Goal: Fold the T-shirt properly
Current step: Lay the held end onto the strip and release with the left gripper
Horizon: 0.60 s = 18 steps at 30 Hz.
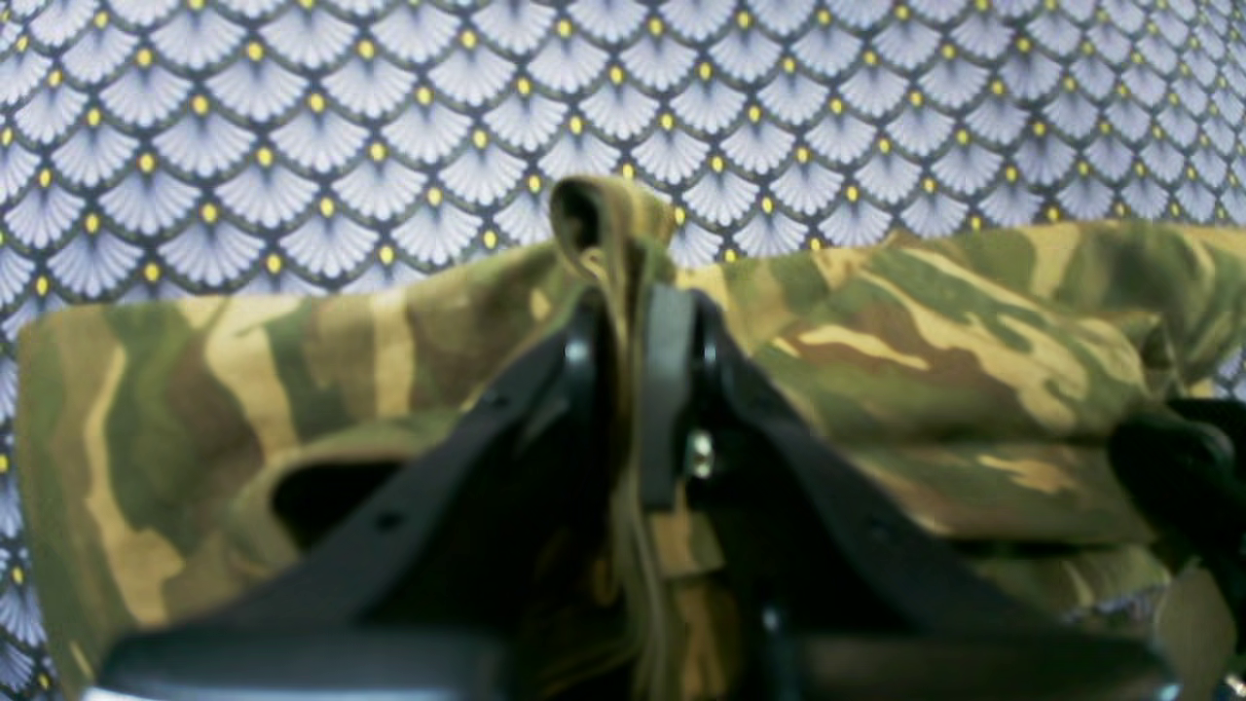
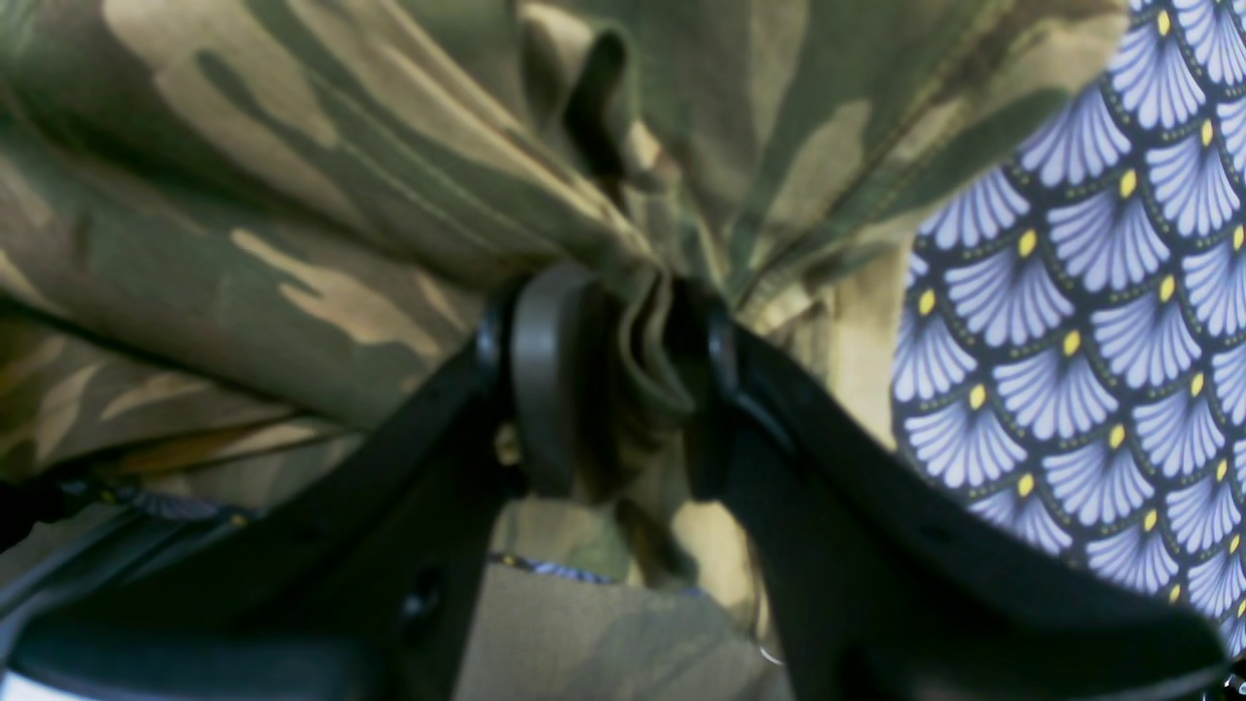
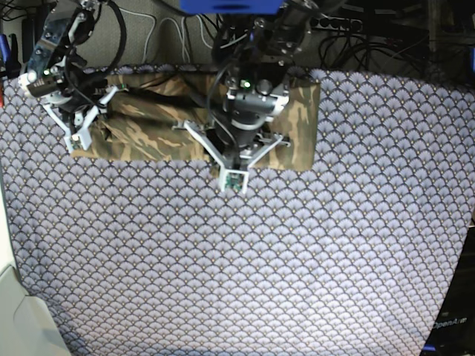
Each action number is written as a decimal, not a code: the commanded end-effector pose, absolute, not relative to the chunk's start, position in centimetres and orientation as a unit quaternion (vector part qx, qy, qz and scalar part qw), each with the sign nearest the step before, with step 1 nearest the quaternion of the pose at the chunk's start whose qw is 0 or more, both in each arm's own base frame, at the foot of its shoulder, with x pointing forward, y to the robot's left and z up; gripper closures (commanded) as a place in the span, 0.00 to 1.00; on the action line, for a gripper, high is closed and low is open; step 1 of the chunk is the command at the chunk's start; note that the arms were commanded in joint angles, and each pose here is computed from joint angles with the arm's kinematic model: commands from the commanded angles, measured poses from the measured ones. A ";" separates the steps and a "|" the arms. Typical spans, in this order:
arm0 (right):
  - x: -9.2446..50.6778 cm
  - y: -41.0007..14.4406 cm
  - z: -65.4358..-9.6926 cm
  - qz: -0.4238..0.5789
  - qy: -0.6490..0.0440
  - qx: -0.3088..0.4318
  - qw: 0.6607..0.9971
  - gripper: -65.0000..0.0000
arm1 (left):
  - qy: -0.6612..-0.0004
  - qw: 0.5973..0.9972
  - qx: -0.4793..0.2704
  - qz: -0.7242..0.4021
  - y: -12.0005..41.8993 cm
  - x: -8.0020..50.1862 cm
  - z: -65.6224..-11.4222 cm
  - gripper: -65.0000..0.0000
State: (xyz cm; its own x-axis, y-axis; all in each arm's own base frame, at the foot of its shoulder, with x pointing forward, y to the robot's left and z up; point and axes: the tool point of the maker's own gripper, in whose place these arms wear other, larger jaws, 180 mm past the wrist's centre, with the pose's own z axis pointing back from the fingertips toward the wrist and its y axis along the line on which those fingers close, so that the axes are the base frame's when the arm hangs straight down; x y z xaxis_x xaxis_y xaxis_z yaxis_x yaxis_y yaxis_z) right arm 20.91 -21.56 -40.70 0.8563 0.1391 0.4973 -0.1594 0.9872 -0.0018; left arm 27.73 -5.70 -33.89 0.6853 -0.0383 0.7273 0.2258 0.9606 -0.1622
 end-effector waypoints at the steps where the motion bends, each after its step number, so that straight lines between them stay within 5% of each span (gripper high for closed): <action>1: 21.6 -21.8 -39.9 0.081 -0.273 0.015 0.958 0.71 | -0.408 0.899 -0.136 -0.077 -6.8 28.1 -32.5 0.99; 9: 21.6 -21.8 -39.9 0.081 -0.273 0.015 0.958 0.71 | -0.413 0.896 -0.139 -0.086 -7.3 28.2 -32.1 0.97; 14: 21.6 -21.8 -39.9 0.081 -0.273 0.015 0.958 0.71 | -0.396 0.902 -0.143 -0.097 -7.9 27.5 -32.4 0.73; 18: 21.6 -21.8 -39.9 0.081 -0.273 0.015 0.958 0.71 | -0.399 0.896 -0.155 -0.115 -9.3 26.9 -31.9 0.70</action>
State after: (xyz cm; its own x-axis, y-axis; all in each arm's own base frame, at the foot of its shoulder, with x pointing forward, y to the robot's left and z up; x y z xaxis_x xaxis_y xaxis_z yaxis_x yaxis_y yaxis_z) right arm 20.90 -21.56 -40.70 0.8566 0.1396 0.4968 -0.1597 0.9872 -0.0021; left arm 26.00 -9.09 -33.38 0.6901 -0.1093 0.7154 0.3350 0.9245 -0.1820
